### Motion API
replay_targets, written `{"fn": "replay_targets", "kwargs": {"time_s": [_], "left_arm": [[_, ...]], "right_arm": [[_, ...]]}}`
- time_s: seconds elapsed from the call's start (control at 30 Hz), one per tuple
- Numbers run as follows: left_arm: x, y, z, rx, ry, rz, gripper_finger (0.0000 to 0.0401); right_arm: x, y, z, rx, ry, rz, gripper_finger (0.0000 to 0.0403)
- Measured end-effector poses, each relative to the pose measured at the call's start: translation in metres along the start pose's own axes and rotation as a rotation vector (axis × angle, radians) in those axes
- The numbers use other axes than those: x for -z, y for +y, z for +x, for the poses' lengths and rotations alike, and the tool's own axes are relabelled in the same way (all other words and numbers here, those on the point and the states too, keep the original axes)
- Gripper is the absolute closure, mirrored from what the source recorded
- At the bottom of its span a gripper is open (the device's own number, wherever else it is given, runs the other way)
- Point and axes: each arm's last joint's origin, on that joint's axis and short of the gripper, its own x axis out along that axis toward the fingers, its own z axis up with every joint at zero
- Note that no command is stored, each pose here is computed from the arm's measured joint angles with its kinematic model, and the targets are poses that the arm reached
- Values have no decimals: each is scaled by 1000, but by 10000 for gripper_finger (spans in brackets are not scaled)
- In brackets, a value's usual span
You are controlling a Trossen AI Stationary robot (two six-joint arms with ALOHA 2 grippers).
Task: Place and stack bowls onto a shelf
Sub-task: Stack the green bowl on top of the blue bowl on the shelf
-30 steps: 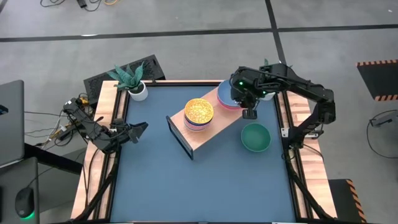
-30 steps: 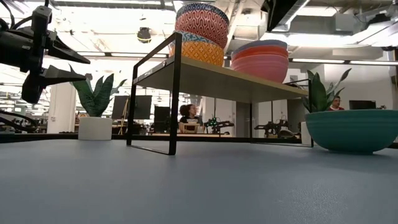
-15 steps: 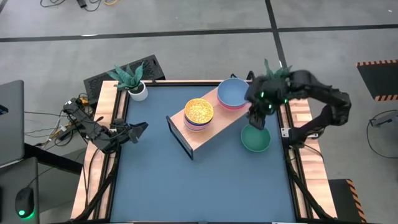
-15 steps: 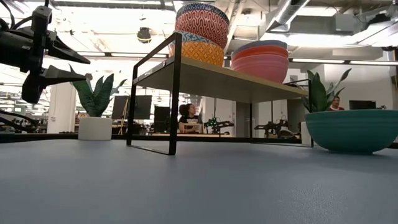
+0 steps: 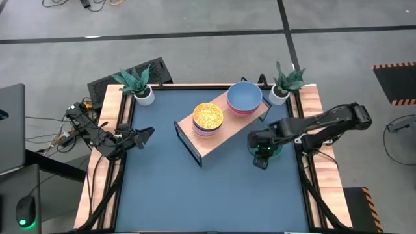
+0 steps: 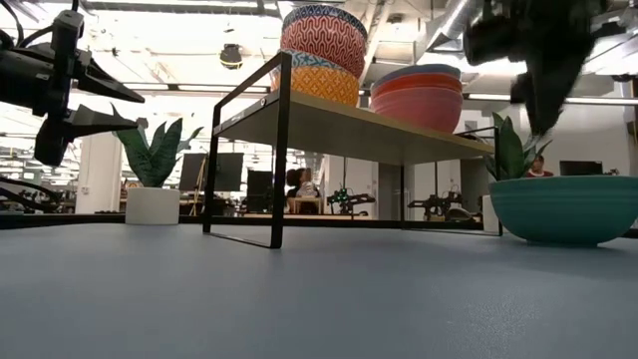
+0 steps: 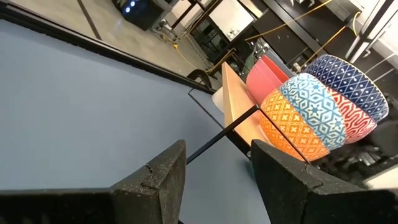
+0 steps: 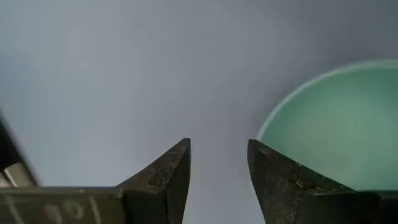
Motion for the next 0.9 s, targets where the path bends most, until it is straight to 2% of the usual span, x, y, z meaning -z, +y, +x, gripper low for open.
{"fn": "replay_targets", "kwargs": {"time_s": [0.2, 0.33, 0.43, 0.53, 0.6, 0.73, 0.9], "left_arm": [[0, 0, 0, 0, 0, -13, 236], [0, 0, 0, 2, 3, -19, 236], [0, 0, 0, 2, 3, -30, 236], [0, 0, 0, 2, 3, -32, 236], [0, 0, 0, 2, 3, -32, 236], [0, 0, 0, 3, 4, -31, 236], [0, 0, 0, 3, 5, -32, 236]], "right_arm": [[17, -23, 44, 89, 59, 68, 219], [23, -34, 55, 133, 71, 95, 228], [23, -34, 56, 133, 74, 79, 267], [23, -33, 56, 129, 71, 70, 345], [22, -33, 54, 133, 62, 66, 379], [21, -26, 44, 111, 68, 63, 379], [13, -4, -7, -78, 55, 11, 379]]}}
